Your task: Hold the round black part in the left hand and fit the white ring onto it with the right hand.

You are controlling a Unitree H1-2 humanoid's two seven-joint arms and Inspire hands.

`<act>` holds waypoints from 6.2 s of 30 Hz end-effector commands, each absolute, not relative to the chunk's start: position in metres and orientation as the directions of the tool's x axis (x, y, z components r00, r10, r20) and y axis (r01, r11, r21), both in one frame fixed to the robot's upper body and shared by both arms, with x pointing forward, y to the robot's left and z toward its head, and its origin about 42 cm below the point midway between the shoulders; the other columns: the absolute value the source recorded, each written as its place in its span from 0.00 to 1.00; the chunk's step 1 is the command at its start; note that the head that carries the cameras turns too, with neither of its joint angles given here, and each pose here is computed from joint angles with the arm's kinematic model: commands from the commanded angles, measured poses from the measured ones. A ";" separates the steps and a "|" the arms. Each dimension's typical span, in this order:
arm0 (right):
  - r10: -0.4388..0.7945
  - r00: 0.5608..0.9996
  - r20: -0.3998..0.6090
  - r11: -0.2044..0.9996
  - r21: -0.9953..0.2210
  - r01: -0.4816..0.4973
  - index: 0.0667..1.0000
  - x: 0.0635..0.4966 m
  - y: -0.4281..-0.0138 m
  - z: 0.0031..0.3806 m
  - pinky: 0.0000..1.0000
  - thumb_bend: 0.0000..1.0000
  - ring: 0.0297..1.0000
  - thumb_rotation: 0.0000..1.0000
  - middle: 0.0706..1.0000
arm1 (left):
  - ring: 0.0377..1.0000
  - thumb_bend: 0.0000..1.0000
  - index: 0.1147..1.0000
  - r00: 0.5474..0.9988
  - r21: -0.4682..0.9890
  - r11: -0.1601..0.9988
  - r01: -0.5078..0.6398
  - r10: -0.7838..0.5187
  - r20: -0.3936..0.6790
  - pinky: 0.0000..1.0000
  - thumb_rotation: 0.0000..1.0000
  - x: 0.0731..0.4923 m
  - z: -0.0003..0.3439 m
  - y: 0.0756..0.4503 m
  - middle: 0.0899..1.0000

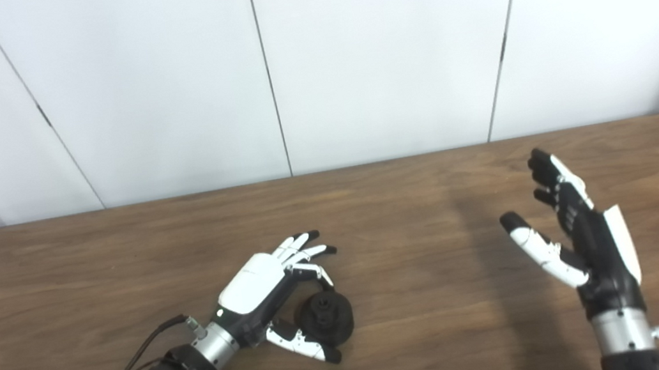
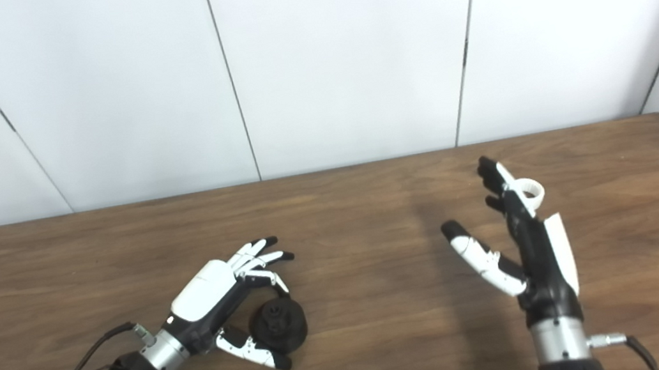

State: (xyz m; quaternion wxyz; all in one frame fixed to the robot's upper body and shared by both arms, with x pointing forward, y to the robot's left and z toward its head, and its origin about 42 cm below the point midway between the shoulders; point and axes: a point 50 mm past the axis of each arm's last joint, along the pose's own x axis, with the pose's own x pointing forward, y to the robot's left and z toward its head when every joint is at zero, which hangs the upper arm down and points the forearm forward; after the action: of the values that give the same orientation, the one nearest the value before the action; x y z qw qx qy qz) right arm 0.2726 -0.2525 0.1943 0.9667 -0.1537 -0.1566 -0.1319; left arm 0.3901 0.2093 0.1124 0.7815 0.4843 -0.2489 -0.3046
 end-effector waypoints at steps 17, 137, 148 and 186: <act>-0.260 0.841 0.474 0.789 -0.398 0.468 0.77 0.320 -0.310 0.257 0.72 0.65 0.82 0.20 0.82 | 1.00 0.52 0.41 0.693 0.885 0.320 0.339 -0.721 -0.005 1.00 0.06 0.377 0.083 0.200 0.90; 0.068 0.991 -0.117 -0.203 -0.974 -0.101 0.68 0.454 -0.391 0.296 1.00 1.00 1.00 0.28 0.98 | 1.00 0.53 0.41 0.709 0.857 0.350 0.379 -0.704 -0.026 1.00 0.06 0.356 0.072 0.220 0.88; 0.086 0.990 -0.111 -0.184 -0.978 -0.093 0.69 0.458 -0.387 0.291 1.00 1.00 1.00 0.28 0.97 | 1.00 0.53 0.41 0.710 0.857 0.352 0.377 -0.704 -0.024 1.00 0.06 0.355 0.072 0.220 0.88; 0.101 0.980 -0.169 -0.157 -0.976 -0.152 0.65 0.465 -0.379 0.277 1.00 0.94 1.00 0.28 0.96 | 1.00 0.53 0.41 0.702 0.842 0.378 0.385 -0.712 -0.001 1.00 0.06 0.342 0.079 0.215 0.87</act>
State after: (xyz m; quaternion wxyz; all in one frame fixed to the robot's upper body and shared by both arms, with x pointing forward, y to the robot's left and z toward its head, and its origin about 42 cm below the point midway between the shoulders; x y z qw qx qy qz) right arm 0.4543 -0.3792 0.2452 0.6506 -0.7492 0.0402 0.1178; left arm 0.3671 0.2178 0.1106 0.8092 0.4445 -0.2250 -0.3114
